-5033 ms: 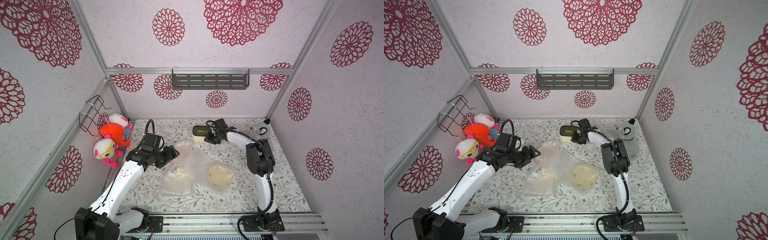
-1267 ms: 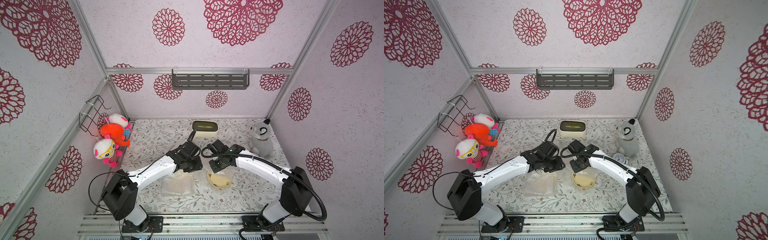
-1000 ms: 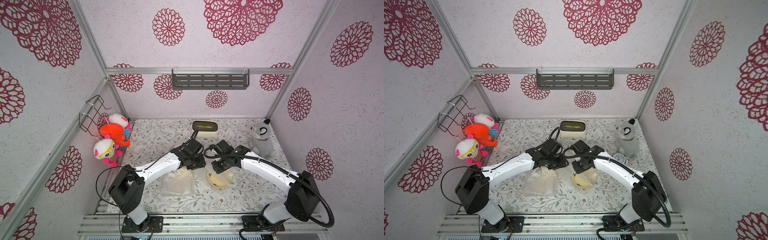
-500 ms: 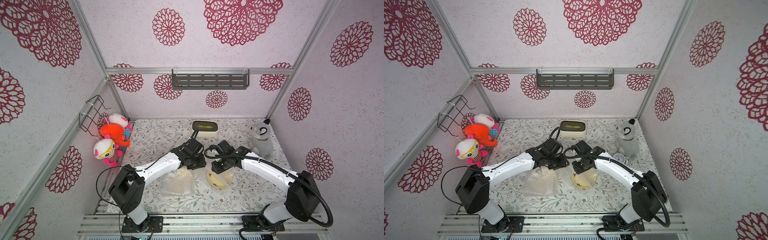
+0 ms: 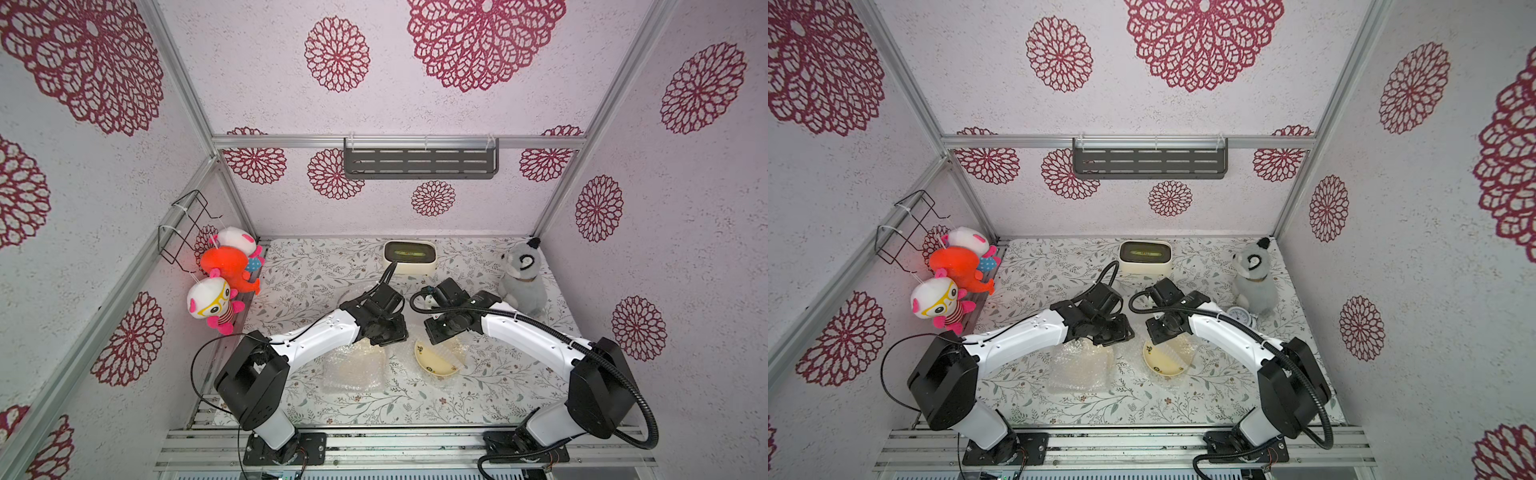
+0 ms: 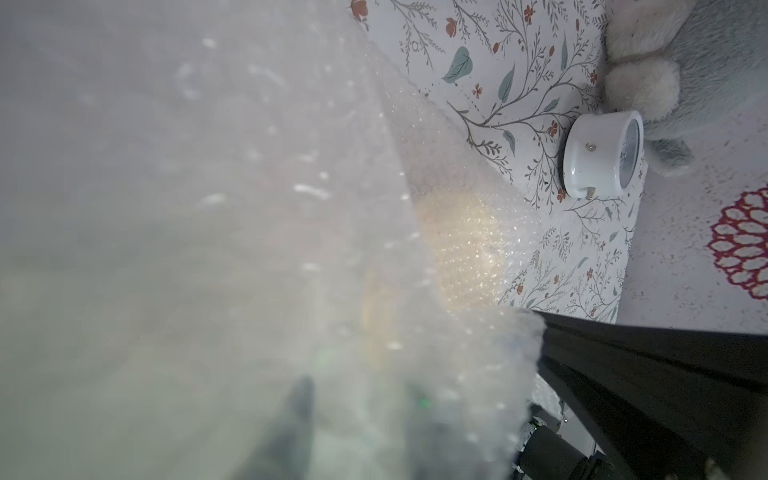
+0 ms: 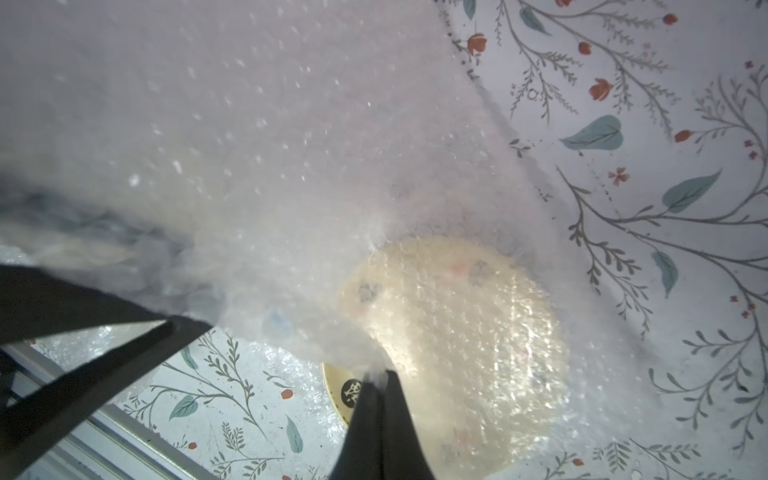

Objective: Unpack dinner plates from bubble wrap
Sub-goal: Unwrap the bubble wrap at the center of the board.

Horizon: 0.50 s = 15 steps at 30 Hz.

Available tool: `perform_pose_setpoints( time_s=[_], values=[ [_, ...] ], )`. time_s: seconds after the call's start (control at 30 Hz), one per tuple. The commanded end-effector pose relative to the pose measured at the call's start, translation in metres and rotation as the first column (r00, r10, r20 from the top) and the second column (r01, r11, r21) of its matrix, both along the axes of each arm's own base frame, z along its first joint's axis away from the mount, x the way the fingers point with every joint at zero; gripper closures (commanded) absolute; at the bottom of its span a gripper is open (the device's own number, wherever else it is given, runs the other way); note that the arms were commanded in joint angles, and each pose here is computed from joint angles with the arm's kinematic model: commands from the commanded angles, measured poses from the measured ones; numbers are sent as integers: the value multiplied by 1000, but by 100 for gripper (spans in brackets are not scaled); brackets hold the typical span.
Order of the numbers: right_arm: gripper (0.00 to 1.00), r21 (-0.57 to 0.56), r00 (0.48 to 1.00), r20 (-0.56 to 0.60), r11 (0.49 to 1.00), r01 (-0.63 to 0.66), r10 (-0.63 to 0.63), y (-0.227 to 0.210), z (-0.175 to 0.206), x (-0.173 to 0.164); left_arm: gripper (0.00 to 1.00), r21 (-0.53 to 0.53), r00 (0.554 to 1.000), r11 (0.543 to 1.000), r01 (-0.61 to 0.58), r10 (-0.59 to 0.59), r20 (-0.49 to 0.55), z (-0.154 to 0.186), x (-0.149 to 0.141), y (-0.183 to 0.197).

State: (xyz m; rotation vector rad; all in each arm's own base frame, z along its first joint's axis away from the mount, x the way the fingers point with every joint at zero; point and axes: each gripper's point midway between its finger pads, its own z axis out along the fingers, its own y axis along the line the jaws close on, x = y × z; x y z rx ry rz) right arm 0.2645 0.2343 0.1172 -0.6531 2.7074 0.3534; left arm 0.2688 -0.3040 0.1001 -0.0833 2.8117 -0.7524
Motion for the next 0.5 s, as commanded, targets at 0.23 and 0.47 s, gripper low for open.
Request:
perform_pose_setpoints(
  time_s=[0.23, 0.47],
  values=[
    [100, -60, 982, 132, 987, 146, -138, -28, 39, 36, 61, 38, 1000, 999, 13, -13, 9, -11, -10, 11],
    [100, -151, 960, 222, 966, 209, -173, -46, 58, 64, 62, 123, 1000, 992, 11, -9, -20, -36, -10, 21]
  ],
)
